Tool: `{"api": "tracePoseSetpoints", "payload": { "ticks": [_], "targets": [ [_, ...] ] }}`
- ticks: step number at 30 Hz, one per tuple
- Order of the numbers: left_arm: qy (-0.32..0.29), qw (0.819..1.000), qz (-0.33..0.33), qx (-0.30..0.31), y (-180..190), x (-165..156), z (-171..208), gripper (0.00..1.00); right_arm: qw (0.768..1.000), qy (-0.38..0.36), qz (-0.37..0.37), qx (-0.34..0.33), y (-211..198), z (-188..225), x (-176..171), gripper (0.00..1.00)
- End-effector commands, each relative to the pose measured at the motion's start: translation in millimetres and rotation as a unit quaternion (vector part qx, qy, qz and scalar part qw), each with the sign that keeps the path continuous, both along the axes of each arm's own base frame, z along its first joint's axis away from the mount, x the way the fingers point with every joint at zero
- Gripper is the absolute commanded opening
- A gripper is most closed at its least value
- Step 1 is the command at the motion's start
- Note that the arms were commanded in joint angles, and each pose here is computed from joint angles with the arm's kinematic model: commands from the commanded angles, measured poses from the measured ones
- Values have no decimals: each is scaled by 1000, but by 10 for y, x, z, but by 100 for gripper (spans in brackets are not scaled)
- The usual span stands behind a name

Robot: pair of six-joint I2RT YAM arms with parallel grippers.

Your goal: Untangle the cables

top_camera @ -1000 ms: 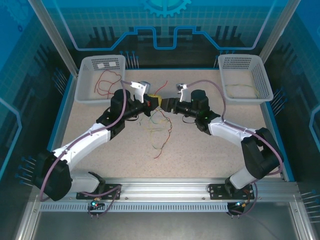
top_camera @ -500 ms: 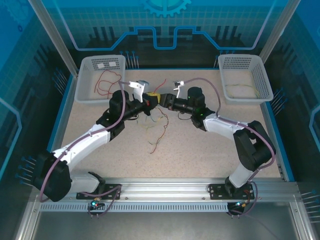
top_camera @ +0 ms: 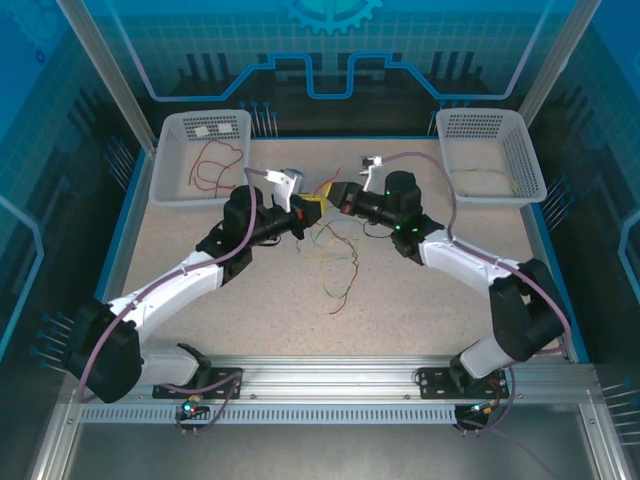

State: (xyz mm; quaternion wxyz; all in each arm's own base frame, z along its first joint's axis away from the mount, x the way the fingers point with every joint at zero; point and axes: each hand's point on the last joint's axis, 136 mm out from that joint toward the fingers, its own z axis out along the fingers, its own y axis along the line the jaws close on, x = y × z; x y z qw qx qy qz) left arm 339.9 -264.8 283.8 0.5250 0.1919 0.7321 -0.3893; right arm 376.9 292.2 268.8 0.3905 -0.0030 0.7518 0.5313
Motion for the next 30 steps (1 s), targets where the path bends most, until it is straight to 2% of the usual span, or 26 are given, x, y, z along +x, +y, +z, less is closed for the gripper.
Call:
{"api": "tracePoseSetpoints", "payload": {
  "ticks": [1,6,12,24,30],
  "targets": [
    [-26,1000,7,-3,21,16,65,0,996,13,-74,-49,-358,-157,77,0],
    [-30,999,13,-4,43,18,62,0,986,15,-146,-76,-755,-183,116,0],
    [-41,999,18,-8,72,-3,89,0,967,43,-232,-96,-1278,-403,64,0],
    [-69,996,51,1,235,-28,142,0,895,78,-410,-157,-2361,-670,-264,0],
    [-69,992,105,18,451,51,84,0,862,80,-468,-177,-2761,-661,-479,0]
  ]
}}
